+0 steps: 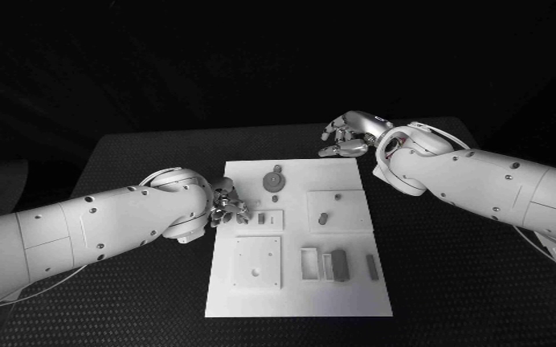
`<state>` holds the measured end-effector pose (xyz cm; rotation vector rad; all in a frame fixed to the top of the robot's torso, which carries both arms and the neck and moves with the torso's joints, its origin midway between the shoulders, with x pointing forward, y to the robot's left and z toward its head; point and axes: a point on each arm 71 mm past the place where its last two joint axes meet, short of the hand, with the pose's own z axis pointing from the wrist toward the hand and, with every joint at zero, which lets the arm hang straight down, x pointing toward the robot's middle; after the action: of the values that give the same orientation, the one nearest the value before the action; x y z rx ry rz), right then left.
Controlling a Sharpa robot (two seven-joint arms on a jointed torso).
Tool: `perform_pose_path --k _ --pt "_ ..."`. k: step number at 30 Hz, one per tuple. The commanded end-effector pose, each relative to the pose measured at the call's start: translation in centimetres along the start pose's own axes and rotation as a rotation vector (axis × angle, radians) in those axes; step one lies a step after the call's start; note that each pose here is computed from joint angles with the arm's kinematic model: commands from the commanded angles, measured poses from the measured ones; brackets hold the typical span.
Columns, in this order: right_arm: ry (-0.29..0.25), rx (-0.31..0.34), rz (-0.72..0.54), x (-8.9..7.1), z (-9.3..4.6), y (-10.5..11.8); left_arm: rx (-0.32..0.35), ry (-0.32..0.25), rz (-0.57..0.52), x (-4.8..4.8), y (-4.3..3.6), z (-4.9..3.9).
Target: Assemble the parts on the task board
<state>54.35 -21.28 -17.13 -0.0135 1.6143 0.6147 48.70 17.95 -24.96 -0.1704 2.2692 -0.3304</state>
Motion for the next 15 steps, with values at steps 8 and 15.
perform_pose_path --k 8,15 --pt "0.011 -0.009 -0.002 0.08 -0.03 0.07 -0.006 0.014 0.038 0.66 -0.06 0.13" --pt "0.011 -0.01 -0.002 0.08 -0.03 0.1 0.003 -0.002 0.05 0.65 -0.25 0.11"
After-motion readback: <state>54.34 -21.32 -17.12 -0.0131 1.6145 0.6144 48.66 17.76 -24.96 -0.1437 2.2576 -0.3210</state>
